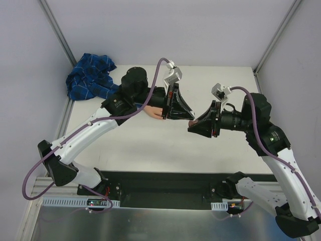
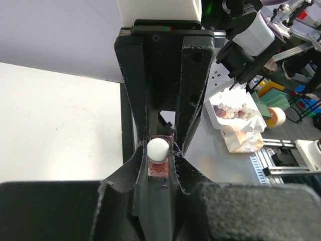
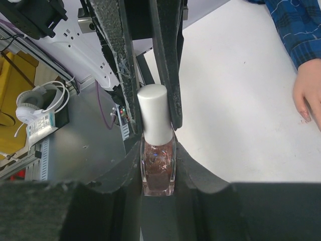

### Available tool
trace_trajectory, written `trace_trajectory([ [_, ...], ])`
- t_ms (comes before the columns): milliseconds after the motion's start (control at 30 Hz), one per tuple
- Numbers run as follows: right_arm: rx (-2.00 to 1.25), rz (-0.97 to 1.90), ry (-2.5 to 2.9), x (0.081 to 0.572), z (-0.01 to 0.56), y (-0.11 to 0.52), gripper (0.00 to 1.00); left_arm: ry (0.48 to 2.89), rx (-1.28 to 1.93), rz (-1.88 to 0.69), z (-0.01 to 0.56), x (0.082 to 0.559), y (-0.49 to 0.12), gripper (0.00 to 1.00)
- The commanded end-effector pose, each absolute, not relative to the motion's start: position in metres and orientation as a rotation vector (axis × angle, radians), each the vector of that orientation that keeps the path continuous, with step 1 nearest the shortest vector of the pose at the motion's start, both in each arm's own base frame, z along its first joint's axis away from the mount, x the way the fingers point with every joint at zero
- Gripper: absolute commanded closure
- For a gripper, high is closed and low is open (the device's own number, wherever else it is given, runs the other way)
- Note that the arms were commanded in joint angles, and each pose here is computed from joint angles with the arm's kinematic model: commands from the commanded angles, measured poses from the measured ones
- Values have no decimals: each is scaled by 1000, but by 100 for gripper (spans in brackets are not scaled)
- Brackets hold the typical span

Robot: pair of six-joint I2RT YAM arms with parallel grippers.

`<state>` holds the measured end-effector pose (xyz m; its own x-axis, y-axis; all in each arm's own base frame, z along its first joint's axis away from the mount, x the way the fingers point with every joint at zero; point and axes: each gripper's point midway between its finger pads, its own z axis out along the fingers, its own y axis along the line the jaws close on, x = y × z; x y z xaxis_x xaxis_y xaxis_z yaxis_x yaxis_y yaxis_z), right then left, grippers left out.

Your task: Paint the nails

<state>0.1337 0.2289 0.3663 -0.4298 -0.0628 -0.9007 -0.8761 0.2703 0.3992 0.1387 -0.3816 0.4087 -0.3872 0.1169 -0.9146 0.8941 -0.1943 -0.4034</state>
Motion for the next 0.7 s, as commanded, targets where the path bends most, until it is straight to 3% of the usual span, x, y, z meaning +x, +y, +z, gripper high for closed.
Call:
trace_trajectory([
  [0,-870,1175,1392,145,450,231,100,1648,1329,-1714,364,108,-374,100],
  [633,-909,1196,1379,144,448,235,100,1712,1290,-1647,372,111,-368,100],
  [667,-917,1200,1376,142,447,235,100,1714,1281,-1645,375,113,-368,96],
])
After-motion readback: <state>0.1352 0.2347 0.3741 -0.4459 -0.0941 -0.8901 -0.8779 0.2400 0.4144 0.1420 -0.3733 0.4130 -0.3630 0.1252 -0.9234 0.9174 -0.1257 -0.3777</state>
